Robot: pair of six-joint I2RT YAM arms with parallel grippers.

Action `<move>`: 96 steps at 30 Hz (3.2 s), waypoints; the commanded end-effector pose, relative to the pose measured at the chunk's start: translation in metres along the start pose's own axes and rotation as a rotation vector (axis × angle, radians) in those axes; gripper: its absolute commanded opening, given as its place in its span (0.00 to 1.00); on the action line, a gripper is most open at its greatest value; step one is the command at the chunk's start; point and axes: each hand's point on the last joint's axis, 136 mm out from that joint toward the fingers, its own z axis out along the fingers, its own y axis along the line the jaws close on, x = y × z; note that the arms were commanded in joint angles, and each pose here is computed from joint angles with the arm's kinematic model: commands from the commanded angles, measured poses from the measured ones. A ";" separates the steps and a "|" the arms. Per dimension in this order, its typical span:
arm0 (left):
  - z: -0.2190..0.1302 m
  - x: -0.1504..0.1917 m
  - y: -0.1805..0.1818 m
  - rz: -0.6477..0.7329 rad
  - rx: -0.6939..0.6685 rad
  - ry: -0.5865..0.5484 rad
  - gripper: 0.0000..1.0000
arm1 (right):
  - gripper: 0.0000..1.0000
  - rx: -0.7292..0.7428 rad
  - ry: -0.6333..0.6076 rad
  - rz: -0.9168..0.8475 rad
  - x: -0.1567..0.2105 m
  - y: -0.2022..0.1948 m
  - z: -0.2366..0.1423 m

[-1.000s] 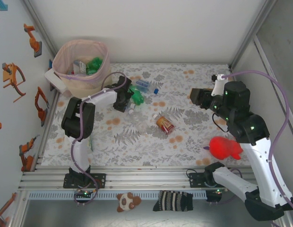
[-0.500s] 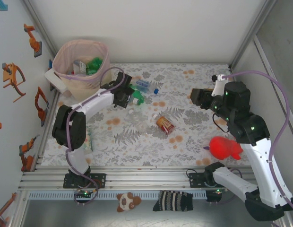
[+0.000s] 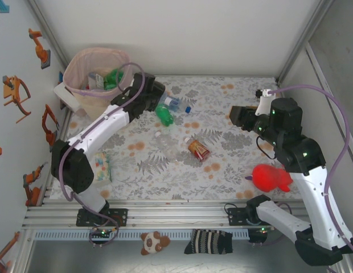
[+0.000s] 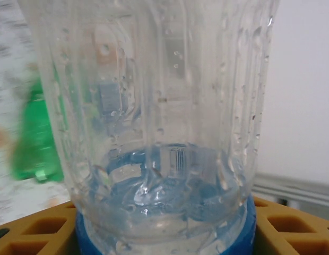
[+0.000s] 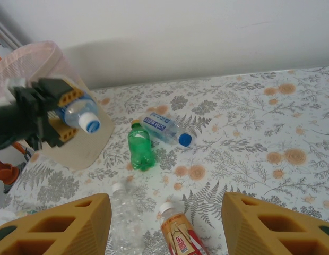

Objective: Put the plastic bottles in the bin

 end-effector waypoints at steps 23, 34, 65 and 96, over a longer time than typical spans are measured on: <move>-0.135 -0.178 -0.068 0.019 0.157 -0.350 0.55 | 0.56 -0.037 -0.034 -0.007 -0.012 0.010 0.000; -0.113 -0.240 -0.017 -0.253 0.086 -0.380 0.56 | 0.56 -0.029 -0.031 -0.010 -0.012 0.008 0.005; -0.059 -0.257 0.028 -0.491 0.005 -0.307 0.86 | 0.56 -0.036 -0.034 -0.019 -0.022 0.013 0.012; -0.065 -0.239 0.042 -0.130 -0.089 -0.191 0.70 | 0.56 -0.031 -0.024 -0.012 -0.014 0.009 0.016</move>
